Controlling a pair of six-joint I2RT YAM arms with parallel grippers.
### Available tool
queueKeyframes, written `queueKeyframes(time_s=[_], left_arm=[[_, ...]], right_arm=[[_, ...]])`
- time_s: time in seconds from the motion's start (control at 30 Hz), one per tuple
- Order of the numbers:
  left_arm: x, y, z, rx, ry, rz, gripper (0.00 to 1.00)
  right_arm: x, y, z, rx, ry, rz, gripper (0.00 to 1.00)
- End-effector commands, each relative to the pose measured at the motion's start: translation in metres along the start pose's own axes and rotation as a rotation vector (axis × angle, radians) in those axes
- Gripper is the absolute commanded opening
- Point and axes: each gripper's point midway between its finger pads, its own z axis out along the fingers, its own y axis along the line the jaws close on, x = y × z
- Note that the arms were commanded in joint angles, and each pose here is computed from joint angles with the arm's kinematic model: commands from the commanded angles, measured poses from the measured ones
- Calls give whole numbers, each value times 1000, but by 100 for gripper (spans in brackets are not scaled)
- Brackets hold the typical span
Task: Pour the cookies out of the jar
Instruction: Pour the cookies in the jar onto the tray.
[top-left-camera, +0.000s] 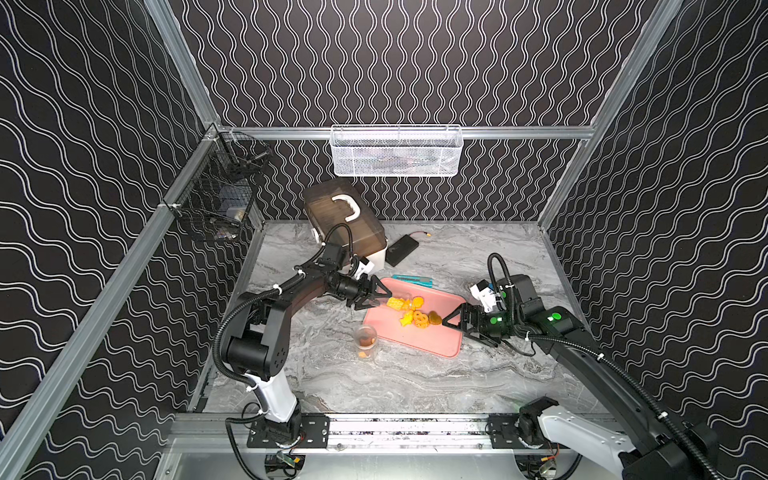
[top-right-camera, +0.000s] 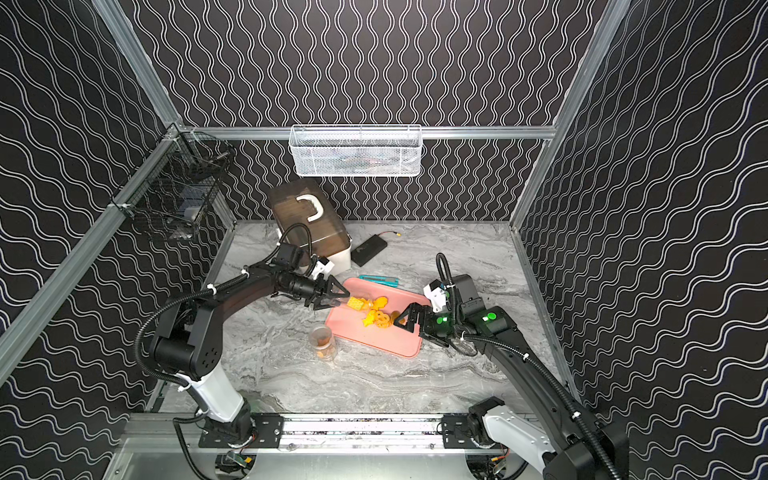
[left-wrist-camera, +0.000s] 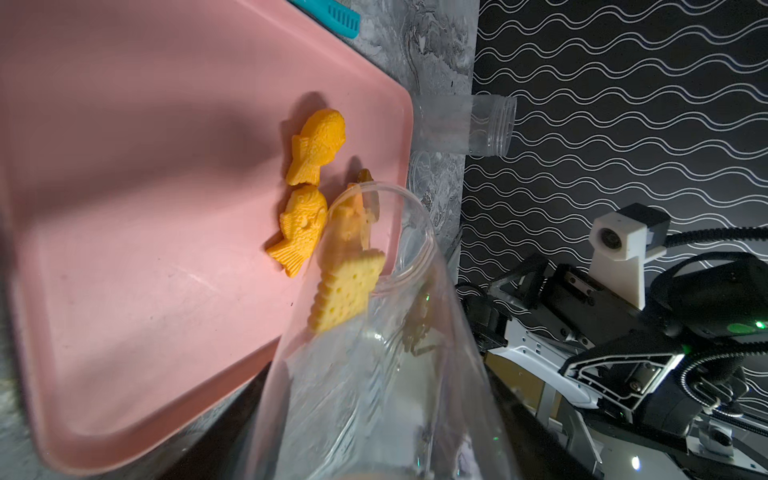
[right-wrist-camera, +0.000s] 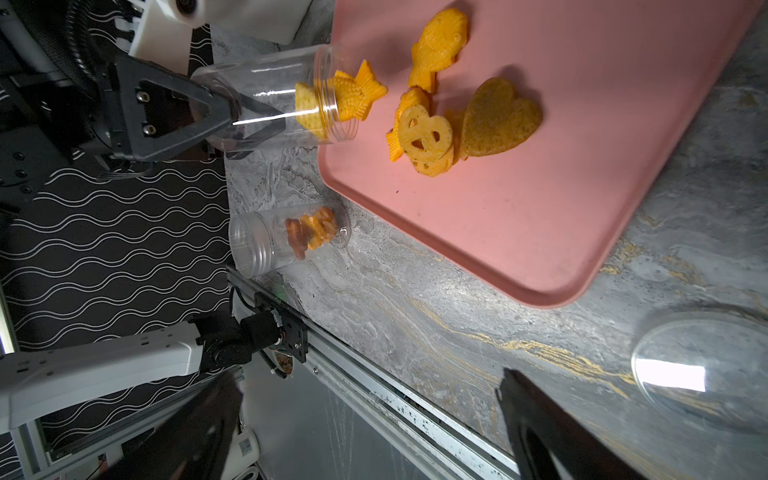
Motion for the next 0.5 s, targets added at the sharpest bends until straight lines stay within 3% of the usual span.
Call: queueKeyframes(time_s=[0.0,0.1,0.33,0.47], left_arm=[[-7,-14,-3,96,-29,-36,70],[-2,-2,-6,-15,-2,-10,70],[-3,3,-8,-21,-16,-18,70],[-2,12,-14,-113,-21,2,70]], right_arm=[[-2,3,-2,-1,-6,-4,100],[-2,3,-2,-5,-5,-3,100],[-3,5,-2,-5,-6,-6,100],[-3,3,-2,-4,-7,-2,100]])
